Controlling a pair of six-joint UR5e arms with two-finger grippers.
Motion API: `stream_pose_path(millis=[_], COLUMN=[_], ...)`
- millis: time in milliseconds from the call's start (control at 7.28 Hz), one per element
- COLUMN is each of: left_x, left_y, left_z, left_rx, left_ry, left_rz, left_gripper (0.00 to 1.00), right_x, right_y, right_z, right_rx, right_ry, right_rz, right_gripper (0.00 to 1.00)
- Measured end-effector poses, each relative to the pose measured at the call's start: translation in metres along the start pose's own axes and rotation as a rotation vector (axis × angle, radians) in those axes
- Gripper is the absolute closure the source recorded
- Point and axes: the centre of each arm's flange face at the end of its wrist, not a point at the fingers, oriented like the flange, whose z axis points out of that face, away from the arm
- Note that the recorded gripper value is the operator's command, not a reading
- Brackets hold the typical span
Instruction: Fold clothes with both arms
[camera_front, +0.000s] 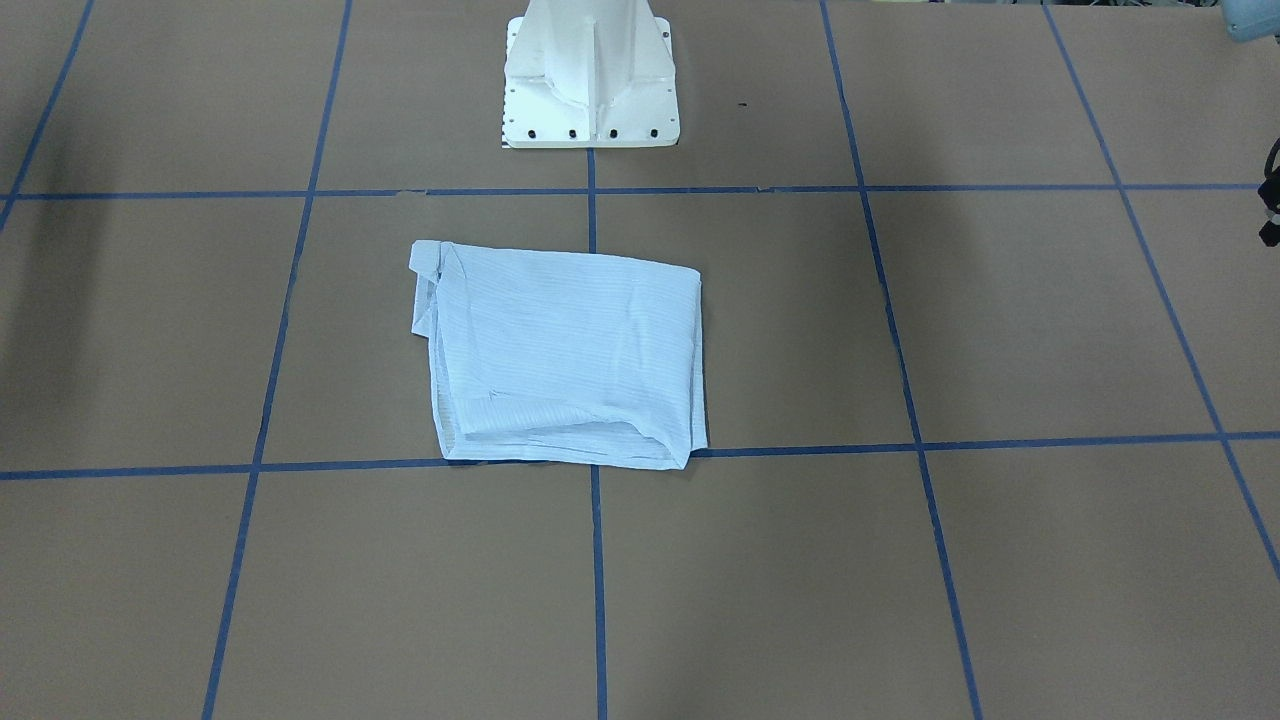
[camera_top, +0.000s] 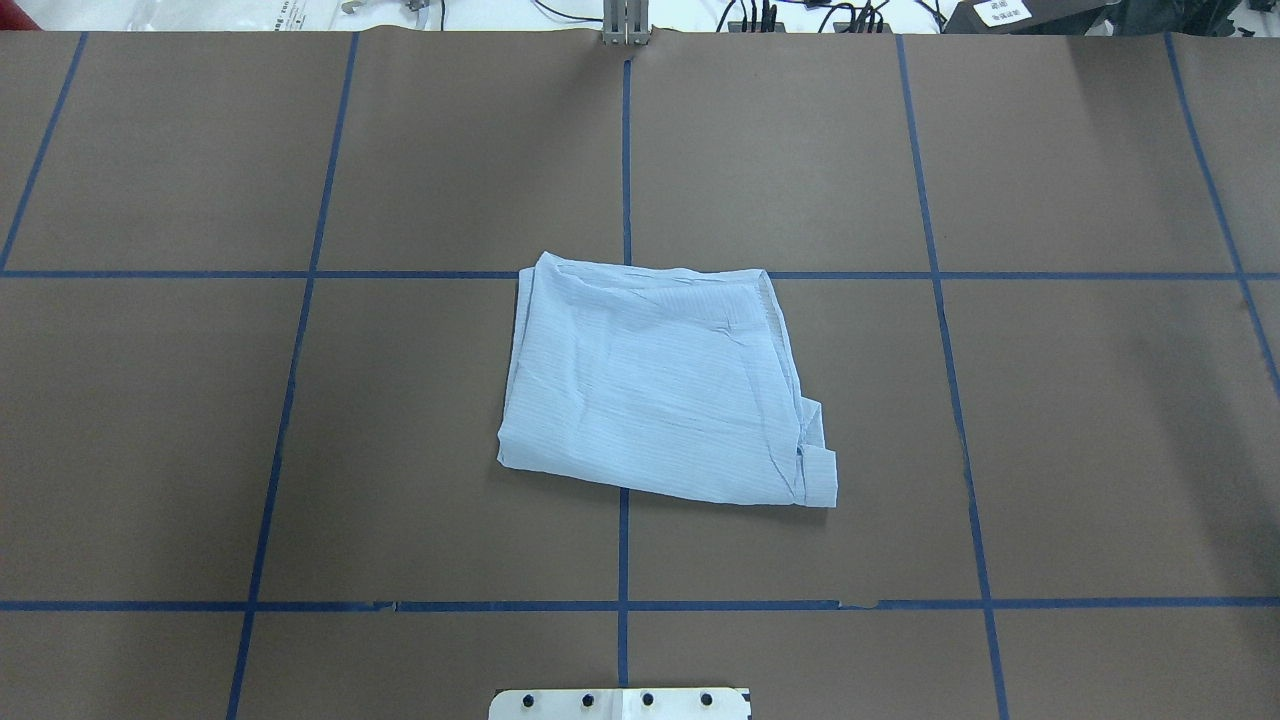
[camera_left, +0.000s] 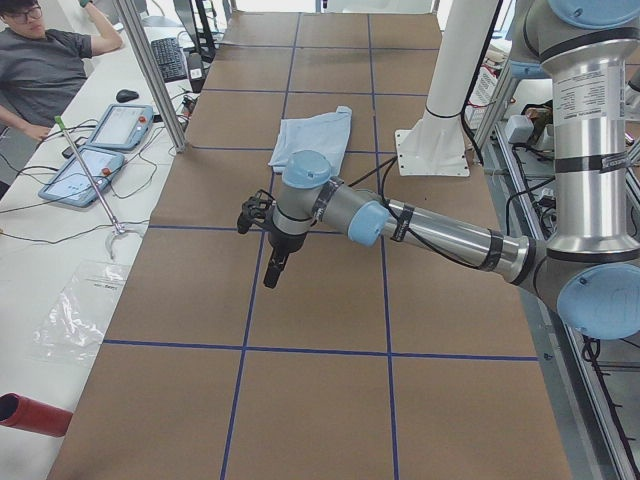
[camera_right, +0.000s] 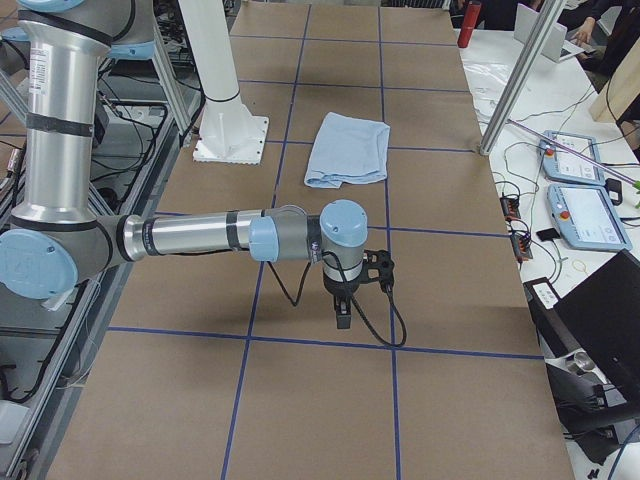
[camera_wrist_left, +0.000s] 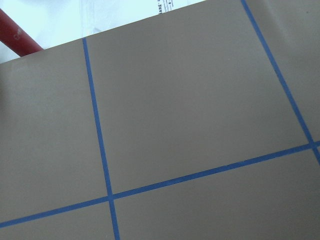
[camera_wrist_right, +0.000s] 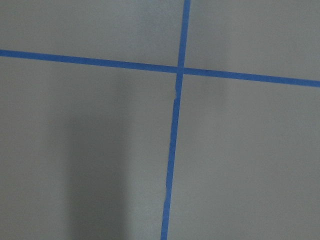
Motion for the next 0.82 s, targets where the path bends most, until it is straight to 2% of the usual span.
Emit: stream_pose_path(millis=[137, 275, 412, 550, 687, 825], left_x=[-0.018, -0.039, -0.065, -0.091, -0.111, -0.123], left_y=[0.008, 0.016, 0.025, 0.034, 0.042, 0.046], left_z=[-0.002, -0.006, -0.006, 0.005, 0.024, 0.039], left_rx=[-0.021, -0.051, -0.095, -0.144, -0.181, -0.191], left_ry=[-0.016, -0.035, -0.051, -0.042, -0.004, 0.029], left_rz=[-0.042, -0.059, -0.033, -0.016, -0.024, -0.03], left_gripper=[0.01, 0.01, 0.01, 0.01, 0.01, 0.01], right_x=[0.012, 0.026, 0.037, 0.041, 0.043, 0.046], right_y=[0.007, 0.013, 0.017, 0.019, 0.019, 0.019], right_z=[0.003, 0.01, 0.015, 0.017, 0.018, 0.02], right_rx=[-0.005, -0.014, -0.019, -0.02, -0.021, -0.025], right_ry=[-0.023, -0.073, -0.115, -0.133, -0.139, -0.139], right_rz=[0.035, 0.077, 0.106, 0.12, 0.126, 0.131], right_gripper=[0.0, 0.0, 0.0, 0.0, 0.0, 0.0])
